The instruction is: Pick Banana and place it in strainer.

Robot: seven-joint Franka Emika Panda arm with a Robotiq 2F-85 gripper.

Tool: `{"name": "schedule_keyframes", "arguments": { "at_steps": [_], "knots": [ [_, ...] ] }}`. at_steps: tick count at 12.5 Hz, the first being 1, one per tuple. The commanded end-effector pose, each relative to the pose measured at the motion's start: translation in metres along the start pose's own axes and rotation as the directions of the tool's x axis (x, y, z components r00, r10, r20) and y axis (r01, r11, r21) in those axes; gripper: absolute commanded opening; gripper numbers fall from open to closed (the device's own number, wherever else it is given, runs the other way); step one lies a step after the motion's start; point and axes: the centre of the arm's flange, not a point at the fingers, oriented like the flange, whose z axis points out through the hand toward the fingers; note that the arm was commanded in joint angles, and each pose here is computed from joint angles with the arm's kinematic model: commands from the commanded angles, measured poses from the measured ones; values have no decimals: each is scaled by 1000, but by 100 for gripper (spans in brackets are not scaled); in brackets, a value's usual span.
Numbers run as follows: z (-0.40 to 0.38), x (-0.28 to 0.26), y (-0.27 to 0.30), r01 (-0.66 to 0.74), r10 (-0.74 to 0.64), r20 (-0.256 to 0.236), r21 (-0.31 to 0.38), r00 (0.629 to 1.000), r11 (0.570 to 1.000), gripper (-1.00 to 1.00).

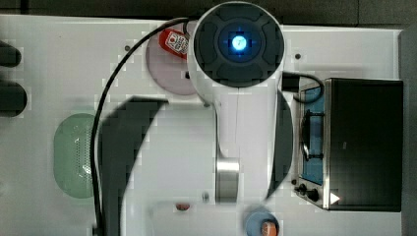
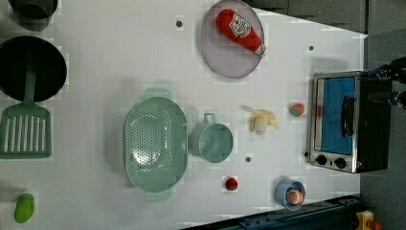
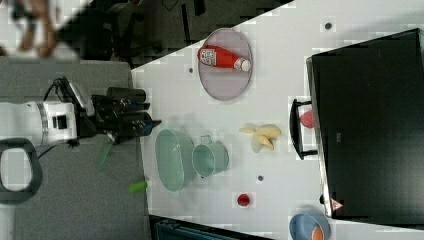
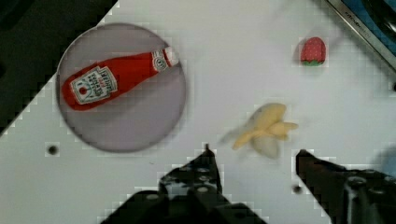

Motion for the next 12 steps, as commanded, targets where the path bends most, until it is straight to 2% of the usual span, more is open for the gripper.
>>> {"name": "schedule_keyframes", "arguments": {
  "at_steps": [1, 3, 6, 10, 12],
  "knots": [
    [-87, -95, 143, -86, 86, -11, 15, 996, 996, 58],
    [-84, -96, 143, -85, 85, -8, 12, 996, 996, 99],
    [-62, -95, 140, -82, 82, 18, -23, 996, 996, 100],
    [18, -84, 122, -72, 78, 69, -78, 995, 994, 100],
    [68, -77, 111, -69, 74, 64, -70, 995, 995, 100]
  ]
}}
